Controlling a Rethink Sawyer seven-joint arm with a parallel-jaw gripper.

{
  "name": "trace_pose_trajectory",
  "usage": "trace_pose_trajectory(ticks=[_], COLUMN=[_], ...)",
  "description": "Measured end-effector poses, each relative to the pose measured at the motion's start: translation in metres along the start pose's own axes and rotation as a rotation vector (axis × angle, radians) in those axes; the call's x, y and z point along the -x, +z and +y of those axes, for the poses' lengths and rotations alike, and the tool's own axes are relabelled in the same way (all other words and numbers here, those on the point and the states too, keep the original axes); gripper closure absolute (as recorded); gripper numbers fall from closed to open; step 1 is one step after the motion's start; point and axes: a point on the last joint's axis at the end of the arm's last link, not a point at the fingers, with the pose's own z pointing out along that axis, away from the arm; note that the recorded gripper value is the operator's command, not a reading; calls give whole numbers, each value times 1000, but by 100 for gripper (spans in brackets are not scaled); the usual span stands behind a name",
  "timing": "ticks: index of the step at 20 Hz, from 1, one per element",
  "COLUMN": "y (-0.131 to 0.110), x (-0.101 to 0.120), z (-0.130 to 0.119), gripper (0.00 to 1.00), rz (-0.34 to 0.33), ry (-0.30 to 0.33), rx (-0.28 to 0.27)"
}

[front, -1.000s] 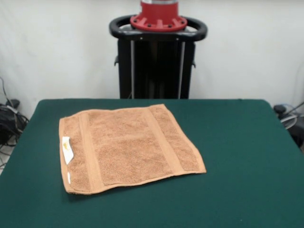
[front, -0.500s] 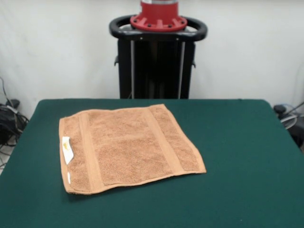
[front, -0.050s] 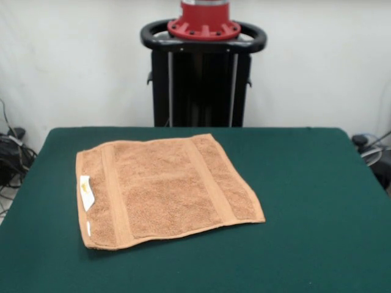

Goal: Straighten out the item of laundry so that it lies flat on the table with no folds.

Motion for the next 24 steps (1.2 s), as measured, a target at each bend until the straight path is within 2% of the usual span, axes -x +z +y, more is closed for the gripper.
trace_pose_trajectory(ticks=[10,17,24], y=[-1,-9,-1], x=[-1,-21,-47], z=[3,22,47], gripper=[100,100,100], rz=[0,-12,0], ry=[-4,-55,-113], rx=[5,-4,-28])
